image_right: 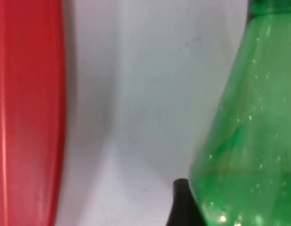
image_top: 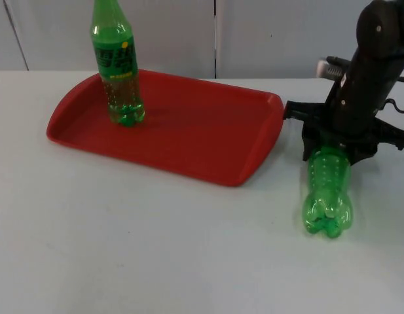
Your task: Place the bottle upright on the tray.
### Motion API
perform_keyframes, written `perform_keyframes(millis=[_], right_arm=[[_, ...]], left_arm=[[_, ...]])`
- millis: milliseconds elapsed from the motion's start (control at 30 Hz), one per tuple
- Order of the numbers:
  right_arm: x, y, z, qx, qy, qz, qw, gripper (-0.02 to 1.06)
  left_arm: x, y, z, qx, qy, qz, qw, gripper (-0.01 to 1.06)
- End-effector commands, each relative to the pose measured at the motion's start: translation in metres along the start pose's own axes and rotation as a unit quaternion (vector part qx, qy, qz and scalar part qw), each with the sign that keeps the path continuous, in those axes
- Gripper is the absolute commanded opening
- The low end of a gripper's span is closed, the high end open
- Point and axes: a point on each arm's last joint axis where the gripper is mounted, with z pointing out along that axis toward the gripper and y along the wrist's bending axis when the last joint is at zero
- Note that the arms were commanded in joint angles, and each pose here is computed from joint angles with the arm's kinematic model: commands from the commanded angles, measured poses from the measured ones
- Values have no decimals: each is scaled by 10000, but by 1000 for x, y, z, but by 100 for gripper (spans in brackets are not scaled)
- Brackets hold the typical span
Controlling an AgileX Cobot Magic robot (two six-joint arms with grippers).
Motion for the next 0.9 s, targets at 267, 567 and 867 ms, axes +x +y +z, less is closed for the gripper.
perform_keyframes(millis=[267,567,867], right_arm=[[-18,8,-42,-275,-810,-696,9939,0],[-23,29,-137,-824,-2006,-1716,9610,0],[-5,41,-229,-1161,-2981,-2519,9134,0]], left_arm=[[0,-1,1,49,-49,-6,10000,105],[0,-1,1,49,-49,-6,10000,105],[0,-1,1,49,-49,-6,10000,105]])
